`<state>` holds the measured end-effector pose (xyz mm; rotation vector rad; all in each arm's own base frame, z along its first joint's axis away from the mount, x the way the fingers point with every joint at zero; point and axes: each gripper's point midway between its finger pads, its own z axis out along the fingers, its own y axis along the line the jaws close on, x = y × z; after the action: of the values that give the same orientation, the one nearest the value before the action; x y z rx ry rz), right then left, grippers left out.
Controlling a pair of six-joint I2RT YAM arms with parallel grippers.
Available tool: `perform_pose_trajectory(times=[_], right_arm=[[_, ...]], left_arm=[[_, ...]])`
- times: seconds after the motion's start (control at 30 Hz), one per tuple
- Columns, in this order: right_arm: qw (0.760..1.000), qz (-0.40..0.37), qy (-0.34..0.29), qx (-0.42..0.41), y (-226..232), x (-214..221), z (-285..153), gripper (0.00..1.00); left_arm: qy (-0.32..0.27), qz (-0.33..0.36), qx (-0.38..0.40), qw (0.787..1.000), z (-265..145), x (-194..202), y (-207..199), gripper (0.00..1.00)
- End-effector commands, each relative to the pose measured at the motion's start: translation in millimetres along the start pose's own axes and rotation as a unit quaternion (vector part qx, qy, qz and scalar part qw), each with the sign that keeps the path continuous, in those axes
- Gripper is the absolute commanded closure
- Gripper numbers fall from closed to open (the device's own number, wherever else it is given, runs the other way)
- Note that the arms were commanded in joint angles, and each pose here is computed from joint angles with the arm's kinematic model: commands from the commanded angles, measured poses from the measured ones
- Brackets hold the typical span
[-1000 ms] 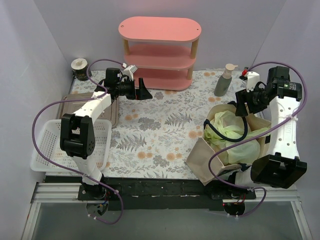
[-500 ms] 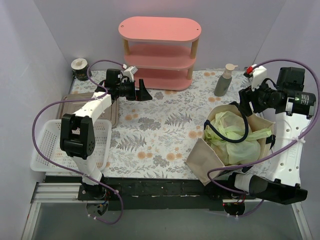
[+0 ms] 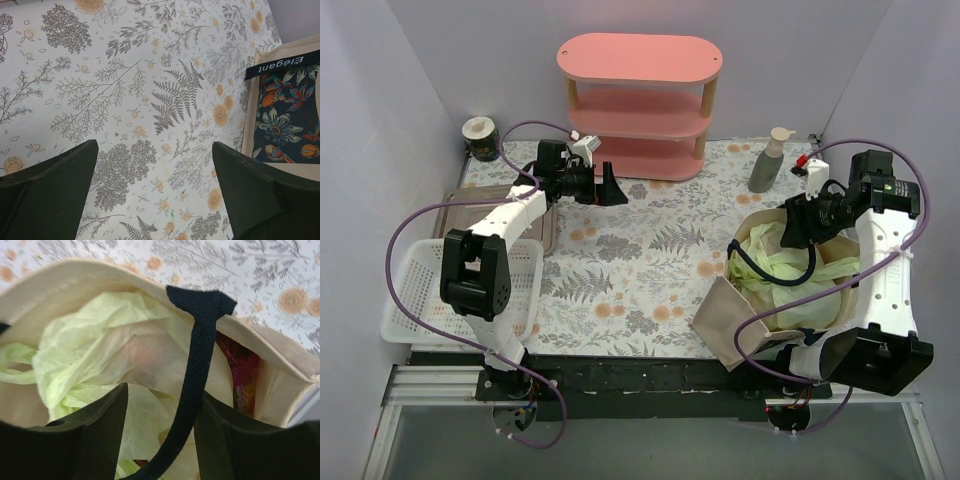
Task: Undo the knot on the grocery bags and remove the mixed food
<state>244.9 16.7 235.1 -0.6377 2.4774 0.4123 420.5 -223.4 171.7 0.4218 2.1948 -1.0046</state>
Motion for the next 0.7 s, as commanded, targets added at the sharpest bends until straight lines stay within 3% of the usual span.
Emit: perform_pose_trajectory(times=[0.0, 0.17, 0.23, 0.33, 0.37, 0.5, 0.67], right_arm=[[0.994, -0.016, -0.091, -0.065, 29.8, -48.2, -23.2, 0.43], [0.961, -0.048, -0.224, -0.156, 68.7, -130.1, -79.8, 0.44], [0.948, -0.034, -0.244, -0.200, 70.3, -154.6, -85.0, 0.41], [0.920, 0.032, -0.263, -0.288, 71.4, -185.1, -85.2, 0.18], [0.911, 0.021, -0.280, -0.301, 65.4, -195.1, -80.8, 0.13], [0.910, 0.086, -0.258, -0.311, 38.1, -193.0, -57.1, 0.05], [0.923, 0.079, -0.293, -0.238, -9.6, -196.4, -80.0, 0.04]], left_arm=[[-0.022, 0.031, -0.005, 0.999, -18.1, -12.3, -15.2, 0.02], [-0.016, 0.031, -0.009, 0.999, -16.7, -6.2, -11.9, 0.02], [-0.012, 0.030, -0.012, 0.999, -15.4, -3.3, -9.4, 0.02], [-0.010, 0.029, -0.015, 0.999, -14.1, -1.0, -6.9, 0.02], [-0.007, 0.026, -0.015, 1.000, -13.3, 0.7, -5.9, 0.02], [-0.008, 0.030, -0.013, 0.999, -14.6, -0.3, -7.6, 0.02], [-0.015, 0.041, -0.022, 0.999, -19.4, -0.7, -8.3, 0.02]])
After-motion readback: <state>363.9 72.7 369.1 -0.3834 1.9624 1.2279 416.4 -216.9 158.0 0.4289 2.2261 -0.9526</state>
